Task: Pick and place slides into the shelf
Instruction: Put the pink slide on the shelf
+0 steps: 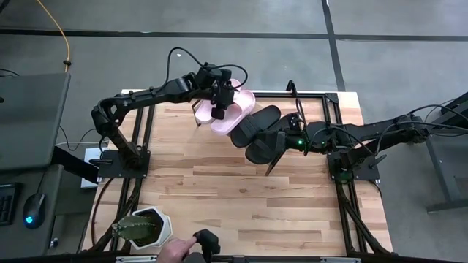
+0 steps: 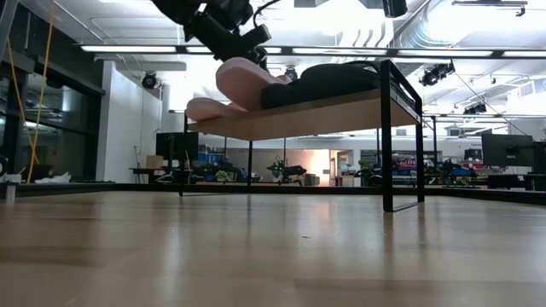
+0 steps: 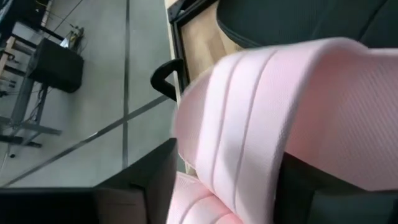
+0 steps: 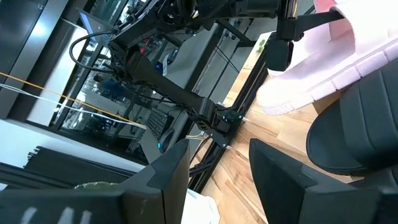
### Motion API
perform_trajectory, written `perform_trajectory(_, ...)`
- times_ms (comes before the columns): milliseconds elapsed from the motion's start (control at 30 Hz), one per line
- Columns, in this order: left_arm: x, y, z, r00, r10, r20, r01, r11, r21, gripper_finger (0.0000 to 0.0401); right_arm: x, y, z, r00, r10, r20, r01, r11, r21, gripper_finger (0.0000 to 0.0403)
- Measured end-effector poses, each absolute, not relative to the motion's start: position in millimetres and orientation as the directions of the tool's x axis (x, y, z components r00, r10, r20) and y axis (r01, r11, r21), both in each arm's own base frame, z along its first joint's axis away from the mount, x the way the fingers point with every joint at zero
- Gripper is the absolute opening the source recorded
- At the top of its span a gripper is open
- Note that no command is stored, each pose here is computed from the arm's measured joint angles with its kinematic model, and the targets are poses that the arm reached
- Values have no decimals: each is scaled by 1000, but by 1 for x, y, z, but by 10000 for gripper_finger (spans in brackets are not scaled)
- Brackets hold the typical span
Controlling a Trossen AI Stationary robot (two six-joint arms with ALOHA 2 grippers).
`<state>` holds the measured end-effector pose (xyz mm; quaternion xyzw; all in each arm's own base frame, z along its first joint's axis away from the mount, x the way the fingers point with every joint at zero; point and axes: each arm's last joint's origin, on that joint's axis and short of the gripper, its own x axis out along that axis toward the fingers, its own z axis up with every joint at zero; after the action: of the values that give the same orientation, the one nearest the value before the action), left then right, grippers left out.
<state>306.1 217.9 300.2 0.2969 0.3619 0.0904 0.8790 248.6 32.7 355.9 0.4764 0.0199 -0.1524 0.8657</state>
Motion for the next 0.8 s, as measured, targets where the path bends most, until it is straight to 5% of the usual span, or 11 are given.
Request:
perform_trajectory(267, 306, 218, 302, 722, 387, -574, 37, 806, 590, 232, 249, 33, 356, 952, -247, -182, 286, 500, 817, 158)
perform_trajectory(800, 313, 211, 377, 776, 458, -434, -108, 774, 624, 200, 250, 9, 352, 929, -296, -224, 348, 486, 801, 158)
